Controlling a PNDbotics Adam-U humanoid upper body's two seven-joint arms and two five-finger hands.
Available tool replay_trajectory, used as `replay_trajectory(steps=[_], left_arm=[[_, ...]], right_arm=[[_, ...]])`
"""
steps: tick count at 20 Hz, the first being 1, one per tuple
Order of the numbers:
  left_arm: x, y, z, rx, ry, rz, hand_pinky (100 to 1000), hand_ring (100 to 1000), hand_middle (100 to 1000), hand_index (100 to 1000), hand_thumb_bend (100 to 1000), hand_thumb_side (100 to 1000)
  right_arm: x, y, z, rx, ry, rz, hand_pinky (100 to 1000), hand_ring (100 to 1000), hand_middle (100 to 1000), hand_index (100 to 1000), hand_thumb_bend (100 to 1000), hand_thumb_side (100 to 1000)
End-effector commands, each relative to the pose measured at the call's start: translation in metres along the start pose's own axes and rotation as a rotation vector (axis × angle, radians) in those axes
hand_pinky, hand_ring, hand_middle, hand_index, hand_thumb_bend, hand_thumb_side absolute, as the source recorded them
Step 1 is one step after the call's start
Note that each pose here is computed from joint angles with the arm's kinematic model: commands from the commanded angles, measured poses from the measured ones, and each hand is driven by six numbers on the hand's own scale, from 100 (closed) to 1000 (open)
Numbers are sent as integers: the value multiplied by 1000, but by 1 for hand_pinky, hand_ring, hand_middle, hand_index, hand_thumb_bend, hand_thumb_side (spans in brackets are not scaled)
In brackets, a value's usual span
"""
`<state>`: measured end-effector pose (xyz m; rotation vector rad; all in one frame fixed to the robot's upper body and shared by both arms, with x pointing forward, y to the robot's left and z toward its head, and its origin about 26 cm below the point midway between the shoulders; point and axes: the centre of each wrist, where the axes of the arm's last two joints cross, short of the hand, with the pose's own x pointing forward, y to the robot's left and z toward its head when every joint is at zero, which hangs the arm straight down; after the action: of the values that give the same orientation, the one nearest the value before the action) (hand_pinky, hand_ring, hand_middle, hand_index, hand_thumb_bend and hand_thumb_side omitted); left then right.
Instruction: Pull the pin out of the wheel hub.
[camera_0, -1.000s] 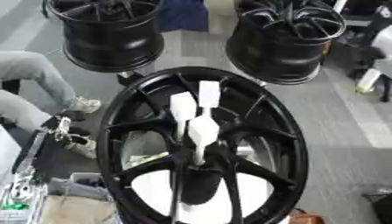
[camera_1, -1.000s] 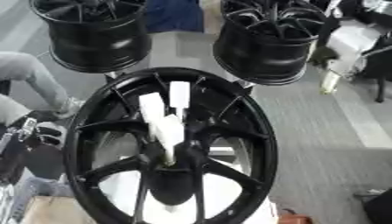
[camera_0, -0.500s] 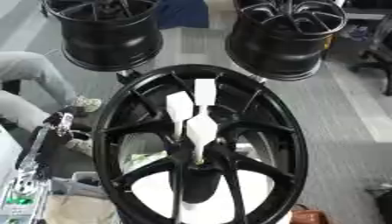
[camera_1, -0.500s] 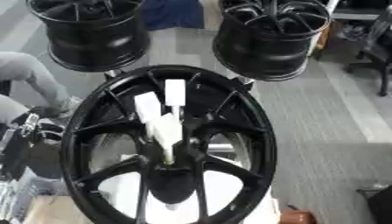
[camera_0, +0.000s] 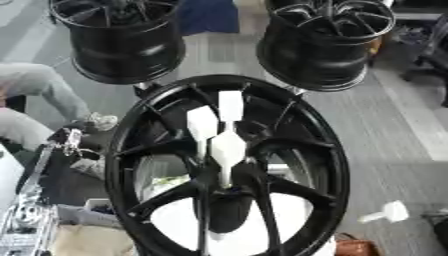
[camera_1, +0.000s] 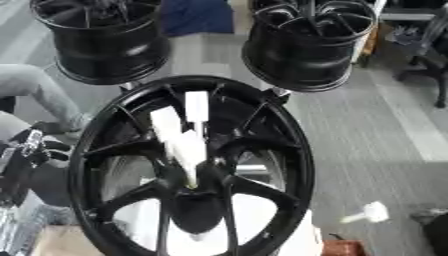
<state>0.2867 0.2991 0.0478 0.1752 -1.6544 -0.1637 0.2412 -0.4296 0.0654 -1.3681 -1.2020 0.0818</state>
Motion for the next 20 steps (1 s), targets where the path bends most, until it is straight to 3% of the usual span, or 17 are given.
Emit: replay_trajectory(steps=[1,4,8,9,16,20], left_arm=[[6,2,-2,5,-23,-3,561,585,690,767,100,768],[6,2,-2,3,-26,-3,561,585,690,768,100,767],[6,2,-1,8,-24,0,562,586,690,767,100,768],[6,1,-1,7,-25,0,561,586,690,767,100,767],[7,0,-2,-1,-31,2,562,586,691,767,100,765],[8,-1,-3,-11,-39,5,562,587,691,767,100,765]], right_arm=[[12,-4,-1,-53,-28,-55,841,817,829,897,100,572],[18,-2,4,-51,-38,-105,829,807,821,892,100,578],[26,-2,12,-57,-64,-169,771,762,784,879,100,517],[29,-1,14,-56,-73,-194,721,710,755,868,100,499],[58,3,45,-40,-159,-530,622,598,643,813,100,578],[73,9,60,37,-212,-703,601,574,615,789,100,588]])
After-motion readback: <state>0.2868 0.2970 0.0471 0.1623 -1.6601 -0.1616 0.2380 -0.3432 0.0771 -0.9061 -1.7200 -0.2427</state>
